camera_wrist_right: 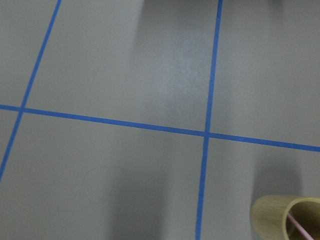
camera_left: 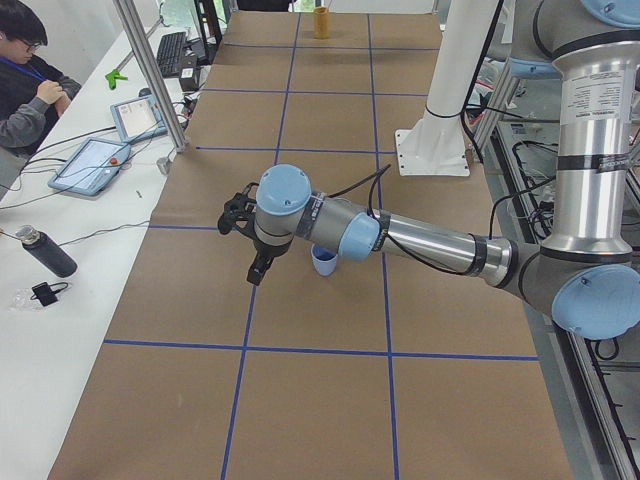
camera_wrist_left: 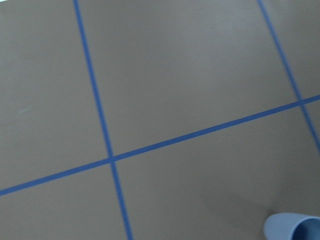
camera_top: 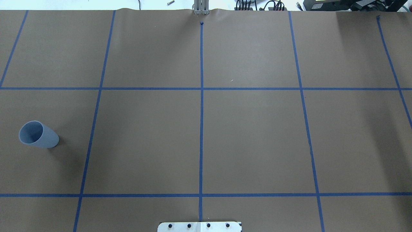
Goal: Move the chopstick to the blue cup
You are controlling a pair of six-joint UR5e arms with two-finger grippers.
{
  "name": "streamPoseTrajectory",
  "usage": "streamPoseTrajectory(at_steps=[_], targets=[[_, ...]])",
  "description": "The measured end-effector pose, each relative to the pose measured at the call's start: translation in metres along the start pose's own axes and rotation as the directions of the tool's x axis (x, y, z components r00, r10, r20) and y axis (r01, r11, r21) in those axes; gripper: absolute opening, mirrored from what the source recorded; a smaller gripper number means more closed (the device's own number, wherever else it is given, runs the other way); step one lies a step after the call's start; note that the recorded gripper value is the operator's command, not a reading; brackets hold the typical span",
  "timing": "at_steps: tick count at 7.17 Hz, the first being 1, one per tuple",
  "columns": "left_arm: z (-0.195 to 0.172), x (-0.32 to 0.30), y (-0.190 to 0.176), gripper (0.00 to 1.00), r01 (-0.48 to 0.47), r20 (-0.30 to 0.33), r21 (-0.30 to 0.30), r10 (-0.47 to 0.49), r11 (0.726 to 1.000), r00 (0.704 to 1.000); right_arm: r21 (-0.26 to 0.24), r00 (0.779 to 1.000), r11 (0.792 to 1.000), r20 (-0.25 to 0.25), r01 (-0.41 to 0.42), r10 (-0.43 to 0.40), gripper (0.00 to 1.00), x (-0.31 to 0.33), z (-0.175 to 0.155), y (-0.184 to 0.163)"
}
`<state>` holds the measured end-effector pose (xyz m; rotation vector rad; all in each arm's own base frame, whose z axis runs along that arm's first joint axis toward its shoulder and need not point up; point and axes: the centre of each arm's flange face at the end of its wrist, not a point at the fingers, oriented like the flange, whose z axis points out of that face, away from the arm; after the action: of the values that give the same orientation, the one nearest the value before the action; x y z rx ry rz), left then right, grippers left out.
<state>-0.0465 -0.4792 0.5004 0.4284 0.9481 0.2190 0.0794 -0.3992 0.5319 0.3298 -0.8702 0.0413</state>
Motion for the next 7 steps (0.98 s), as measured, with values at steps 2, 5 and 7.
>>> streamPoseTrajectory(at_steps=[2, 5, 7], targets=[[0.041, 0.033, 0.014, 0.98, 0.118, -0.044, -0.007, -0.118, 0.993, 0.992, 0.001, 0.991, 0.991, 0.005, -0.134, 0.134, 1.0, -0.059, 0.041, -0.006], [0.115, 0.069, 0.071, 0.98, 0.174, 0.007, -0.075, -0.174, 0.982, 0.985, 0.002, 0.981, 0.984, -0.085, -0.177, 0.177, 1.0, -0.098, 0.088, 0.007], [0.152, 0.093, 0.092, 0.98, 0.159, 0.038, -0.112, -0.156, 0.981, 0.987, 0.001, 0.981, 0.986, -0.094, -0.169, 0.169, 1.0, -0.103, 0.093, 0.009]])
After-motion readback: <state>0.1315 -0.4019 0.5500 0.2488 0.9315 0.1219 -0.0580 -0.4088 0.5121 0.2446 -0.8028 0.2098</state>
